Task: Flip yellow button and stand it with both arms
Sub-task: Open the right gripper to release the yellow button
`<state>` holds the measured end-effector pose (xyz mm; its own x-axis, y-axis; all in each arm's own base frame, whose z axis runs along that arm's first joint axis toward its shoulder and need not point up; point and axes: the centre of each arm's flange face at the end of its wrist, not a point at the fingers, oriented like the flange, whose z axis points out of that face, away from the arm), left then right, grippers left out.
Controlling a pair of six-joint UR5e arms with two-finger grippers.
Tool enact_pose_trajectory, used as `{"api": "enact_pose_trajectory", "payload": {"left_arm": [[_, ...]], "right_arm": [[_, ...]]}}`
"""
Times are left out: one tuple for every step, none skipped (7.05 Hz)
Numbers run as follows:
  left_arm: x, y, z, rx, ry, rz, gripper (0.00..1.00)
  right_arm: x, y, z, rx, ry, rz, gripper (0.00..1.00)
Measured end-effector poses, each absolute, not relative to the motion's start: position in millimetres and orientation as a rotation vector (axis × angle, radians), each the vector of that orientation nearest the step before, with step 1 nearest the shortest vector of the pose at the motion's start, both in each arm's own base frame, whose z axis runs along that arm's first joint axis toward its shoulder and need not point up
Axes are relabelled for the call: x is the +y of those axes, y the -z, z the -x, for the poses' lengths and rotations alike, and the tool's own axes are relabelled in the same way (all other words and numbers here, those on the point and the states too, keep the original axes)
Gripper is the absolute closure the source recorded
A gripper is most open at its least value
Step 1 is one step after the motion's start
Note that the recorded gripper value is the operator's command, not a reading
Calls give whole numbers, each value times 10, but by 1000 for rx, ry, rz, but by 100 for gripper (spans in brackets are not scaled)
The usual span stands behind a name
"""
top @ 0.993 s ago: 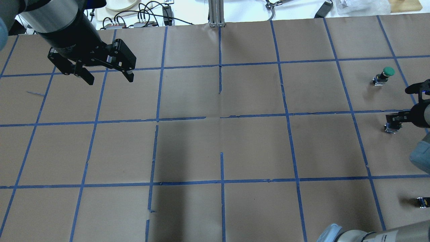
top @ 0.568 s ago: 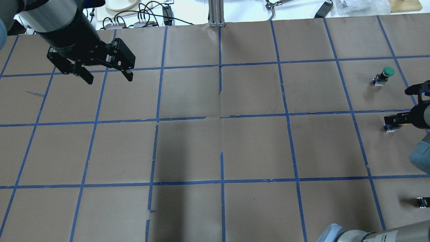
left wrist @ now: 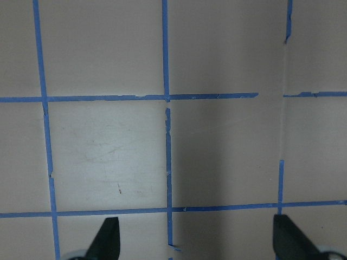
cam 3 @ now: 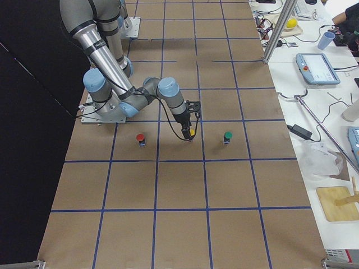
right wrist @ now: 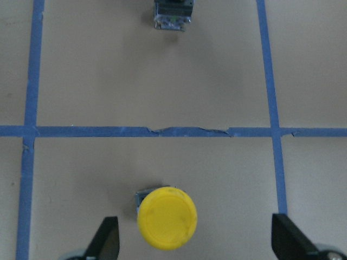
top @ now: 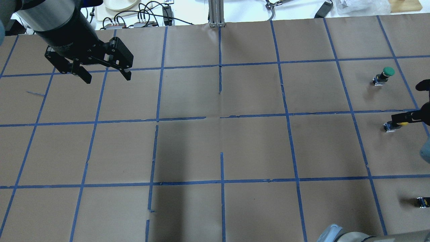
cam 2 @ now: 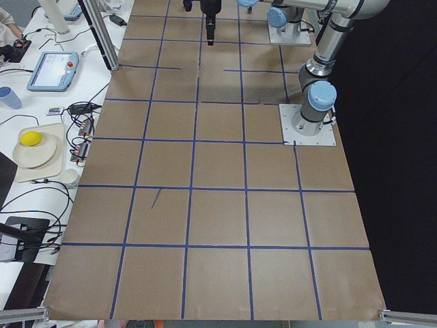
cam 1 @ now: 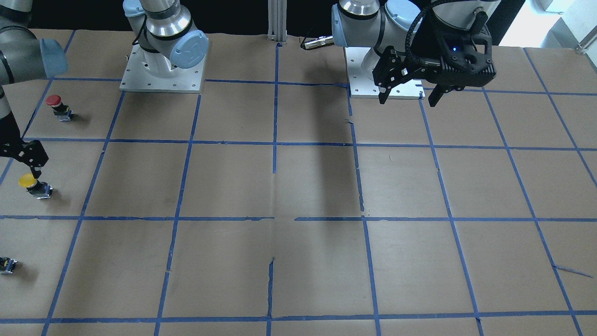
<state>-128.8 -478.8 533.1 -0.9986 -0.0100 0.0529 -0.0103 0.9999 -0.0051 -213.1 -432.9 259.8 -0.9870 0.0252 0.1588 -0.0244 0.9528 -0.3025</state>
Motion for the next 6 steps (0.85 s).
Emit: {"api": "enact_pose_trajectory", "payload": {"left_arm": [[-4790,-5343,1246,-3090,-9,-29,0],[-4793,-5354,1210,-3091,-9,-40,0],[-4792,-5367,1192,-3091,-11,-46,0],[-4788,-5378,1188,-3091,-14,-47,0],[-4781,-5378,1187,-3092,-14,-48,0],[-4779,-5388,1187,-3092,-17,-47,0]], "right_arm": [[-4375,-2908,2148,-2993,-392,54,0],[-4424,-3204,2085,-3043,-329,113,0],[-4492,-3433,1971,-3086,-266,172,0],[-4586,-3658,1829,-3117,-187,231,0],[-4693,-3900,1643,-3126,-103,257,0],[-4806,-4146,1387,-3120,-31,278,0]]}}
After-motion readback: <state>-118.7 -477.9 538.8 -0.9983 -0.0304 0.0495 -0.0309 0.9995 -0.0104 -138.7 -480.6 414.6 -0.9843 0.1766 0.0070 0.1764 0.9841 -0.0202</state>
